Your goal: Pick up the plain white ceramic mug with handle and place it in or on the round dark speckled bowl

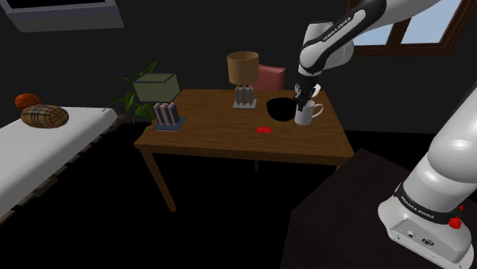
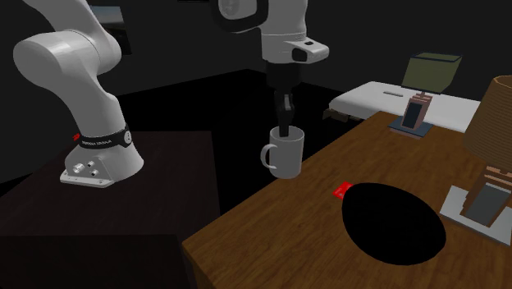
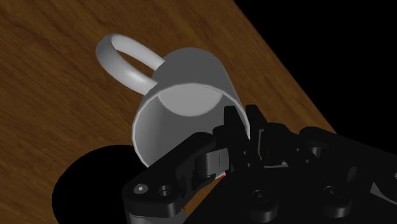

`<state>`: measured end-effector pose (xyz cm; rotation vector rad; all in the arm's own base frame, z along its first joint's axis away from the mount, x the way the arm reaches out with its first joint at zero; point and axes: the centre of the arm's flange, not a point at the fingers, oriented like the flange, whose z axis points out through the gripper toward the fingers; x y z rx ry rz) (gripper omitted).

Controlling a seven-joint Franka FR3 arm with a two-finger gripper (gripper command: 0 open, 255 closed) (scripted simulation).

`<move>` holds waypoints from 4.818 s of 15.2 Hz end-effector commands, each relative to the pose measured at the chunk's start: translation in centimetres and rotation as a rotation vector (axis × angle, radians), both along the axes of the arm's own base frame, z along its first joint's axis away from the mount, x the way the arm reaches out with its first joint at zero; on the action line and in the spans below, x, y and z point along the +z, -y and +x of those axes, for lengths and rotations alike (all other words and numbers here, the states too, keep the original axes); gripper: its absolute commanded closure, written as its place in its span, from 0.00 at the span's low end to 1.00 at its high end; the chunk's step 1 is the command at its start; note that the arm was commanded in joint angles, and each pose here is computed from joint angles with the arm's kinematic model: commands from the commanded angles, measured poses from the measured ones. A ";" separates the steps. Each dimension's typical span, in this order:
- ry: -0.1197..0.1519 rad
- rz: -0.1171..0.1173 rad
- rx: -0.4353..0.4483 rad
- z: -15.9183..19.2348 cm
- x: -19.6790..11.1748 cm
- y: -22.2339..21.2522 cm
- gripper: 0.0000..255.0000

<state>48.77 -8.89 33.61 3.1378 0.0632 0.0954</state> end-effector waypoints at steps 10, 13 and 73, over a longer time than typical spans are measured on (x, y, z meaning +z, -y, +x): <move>0.000 0.000 0.000 3.4 4.6 2.1 1.00; 0.000 0.000 0.000 6.7 5.4 4.2 1.00; 0.000 0.000 0.000 20.3 1.9 12.6 0.00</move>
